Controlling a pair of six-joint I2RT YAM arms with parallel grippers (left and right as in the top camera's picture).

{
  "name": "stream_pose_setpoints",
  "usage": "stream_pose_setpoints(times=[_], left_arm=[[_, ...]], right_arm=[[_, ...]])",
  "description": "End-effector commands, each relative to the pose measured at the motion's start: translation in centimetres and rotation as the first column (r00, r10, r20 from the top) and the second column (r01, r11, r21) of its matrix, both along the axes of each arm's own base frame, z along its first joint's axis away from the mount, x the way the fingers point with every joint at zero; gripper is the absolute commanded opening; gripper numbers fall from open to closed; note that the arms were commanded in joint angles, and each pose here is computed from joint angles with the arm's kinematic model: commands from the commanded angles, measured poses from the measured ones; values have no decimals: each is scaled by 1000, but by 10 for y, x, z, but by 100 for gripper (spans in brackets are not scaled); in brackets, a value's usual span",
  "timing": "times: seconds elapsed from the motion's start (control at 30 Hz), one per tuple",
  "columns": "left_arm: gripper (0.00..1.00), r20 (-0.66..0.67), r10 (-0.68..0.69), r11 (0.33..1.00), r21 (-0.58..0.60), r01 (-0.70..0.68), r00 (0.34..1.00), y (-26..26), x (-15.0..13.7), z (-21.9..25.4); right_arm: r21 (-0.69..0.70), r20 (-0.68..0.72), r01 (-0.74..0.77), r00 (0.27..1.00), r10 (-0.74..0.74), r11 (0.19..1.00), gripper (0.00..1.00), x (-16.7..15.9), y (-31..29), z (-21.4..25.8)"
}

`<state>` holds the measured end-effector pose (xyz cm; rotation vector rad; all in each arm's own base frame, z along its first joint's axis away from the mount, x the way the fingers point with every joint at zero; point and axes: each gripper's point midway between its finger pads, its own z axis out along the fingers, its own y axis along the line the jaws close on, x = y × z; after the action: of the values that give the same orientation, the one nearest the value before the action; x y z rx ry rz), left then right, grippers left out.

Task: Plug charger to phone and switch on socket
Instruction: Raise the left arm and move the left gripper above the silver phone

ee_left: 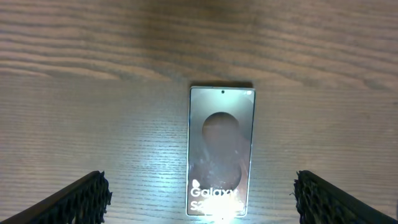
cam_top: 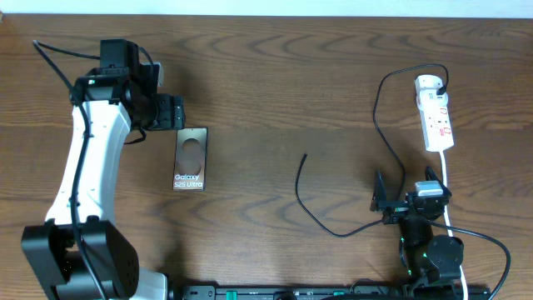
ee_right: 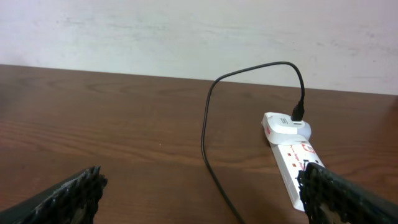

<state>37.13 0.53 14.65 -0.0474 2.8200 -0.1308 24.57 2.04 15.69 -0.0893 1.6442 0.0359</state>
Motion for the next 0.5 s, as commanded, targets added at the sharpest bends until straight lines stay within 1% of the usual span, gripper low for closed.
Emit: stream_pose_setpoints(times=[0.0, 0.3, 0.33, 0.37, 0.4, 0.43, 0.47], left_arm=[[90, -23, -18, 1000, -9, 18, 1000, -2, 2, -5], [89, -106, -69, 998, -15, 67, 992, -21, 0, -31], [82, -113, -74, 997, -16, 73, 991, -23, 0, -34], [64, -123, -79, 997, -16, 78, 989, -25, 0, -37], [55, -129, -81, 997, -17, 79, 988, -26, 0, -39], [54, -135, -82, 997, -18, 80, 987, -27, 0, -41], [67, -143, -83, 997, -18, 81, 986, -27, -1, -44]], right_arm=[[13, -1, 4, 1000, -4, 1000, 99, 0, 0, 0], [13, -1, 4, 1000, -4, 1000, 99, 0, 0, 0], [13, -1, 4, 1000, -4, 1000, 99, 0, 0, 0], [13, -1, 4, 1000, -4, 1000, 99, 0, 0, 0], [13, -1, 4, 1000, -4, 1000, 99, 0, 0, 0], [13, -1, 4, 1000, -4, 1000, 99, 0, 0, 0], [13, -1, 4, 1000, -4, 1000, 99, 0, 0, 0]])
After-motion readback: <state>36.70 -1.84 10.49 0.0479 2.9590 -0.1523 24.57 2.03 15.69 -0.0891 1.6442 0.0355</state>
